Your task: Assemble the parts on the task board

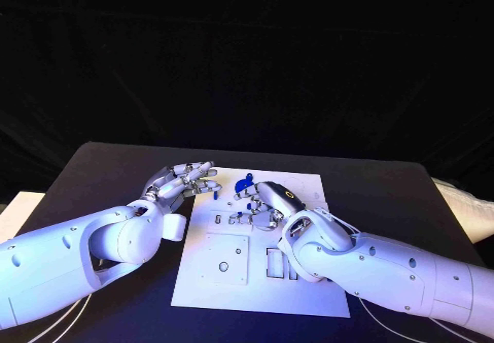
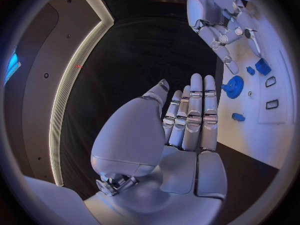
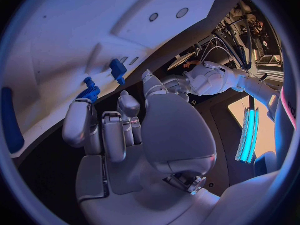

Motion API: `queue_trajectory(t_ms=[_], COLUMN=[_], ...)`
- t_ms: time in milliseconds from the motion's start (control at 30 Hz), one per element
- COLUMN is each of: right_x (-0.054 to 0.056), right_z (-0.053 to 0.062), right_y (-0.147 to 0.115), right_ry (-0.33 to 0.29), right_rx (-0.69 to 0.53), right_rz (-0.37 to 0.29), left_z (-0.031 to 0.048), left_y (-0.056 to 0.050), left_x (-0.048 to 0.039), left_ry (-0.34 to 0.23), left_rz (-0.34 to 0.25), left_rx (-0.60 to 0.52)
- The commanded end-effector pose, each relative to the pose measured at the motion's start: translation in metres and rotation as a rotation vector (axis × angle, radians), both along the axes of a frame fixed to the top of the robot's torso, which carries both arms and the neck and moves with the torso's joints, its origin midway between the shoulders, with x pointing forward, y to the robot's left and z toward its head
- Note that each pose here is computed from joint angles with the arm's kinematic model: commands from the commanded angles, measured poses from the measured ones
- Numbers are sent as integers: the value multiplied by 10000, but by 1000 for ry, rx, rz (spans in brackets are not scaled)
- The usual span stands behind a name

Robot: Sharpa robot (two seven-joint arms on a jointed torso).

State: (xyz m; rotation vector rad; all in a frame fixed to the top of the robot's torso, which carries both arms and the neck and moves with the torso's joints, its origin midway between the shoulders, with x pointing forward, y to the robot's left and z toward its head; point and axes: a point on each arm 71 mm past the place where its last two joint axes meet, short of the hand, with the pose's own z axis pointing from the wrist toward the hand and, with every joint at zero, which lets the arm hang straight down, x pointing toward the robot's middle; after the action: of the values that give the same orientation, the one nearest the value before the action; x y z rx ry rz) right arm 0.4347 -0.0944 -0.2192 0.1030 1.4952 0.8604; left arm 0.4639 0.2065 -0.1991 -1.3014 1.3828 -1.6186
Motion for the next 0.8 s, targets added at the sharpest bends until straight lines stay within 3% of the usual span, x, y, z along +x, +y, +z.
queue_trajectory(t_ms=[33,133,300,400,533,800], right_x=[-44,-84,-89,-6,104,241], right_z=[125,219,414,543,643,677], right_y=[-39,-108,-320,-548,-934,-1393], right_ry=[-48,-35,25,73,107,111], right_rx=[80,101,151,216,318,353], right_rz=[20,38,63,44,-55,-179], left_z=[-21,-52,-141,-172,-140,-127], left_y=[-65,-84,-106,-129,-159,-239], left_x=[-8,-19,-79,-101,-12,137], left_ry=[9,28,120,154,167,201], left_rz=[-81,-116,-209,-313,-402,-395], left_rx=[45,107,271,450,758,1133])
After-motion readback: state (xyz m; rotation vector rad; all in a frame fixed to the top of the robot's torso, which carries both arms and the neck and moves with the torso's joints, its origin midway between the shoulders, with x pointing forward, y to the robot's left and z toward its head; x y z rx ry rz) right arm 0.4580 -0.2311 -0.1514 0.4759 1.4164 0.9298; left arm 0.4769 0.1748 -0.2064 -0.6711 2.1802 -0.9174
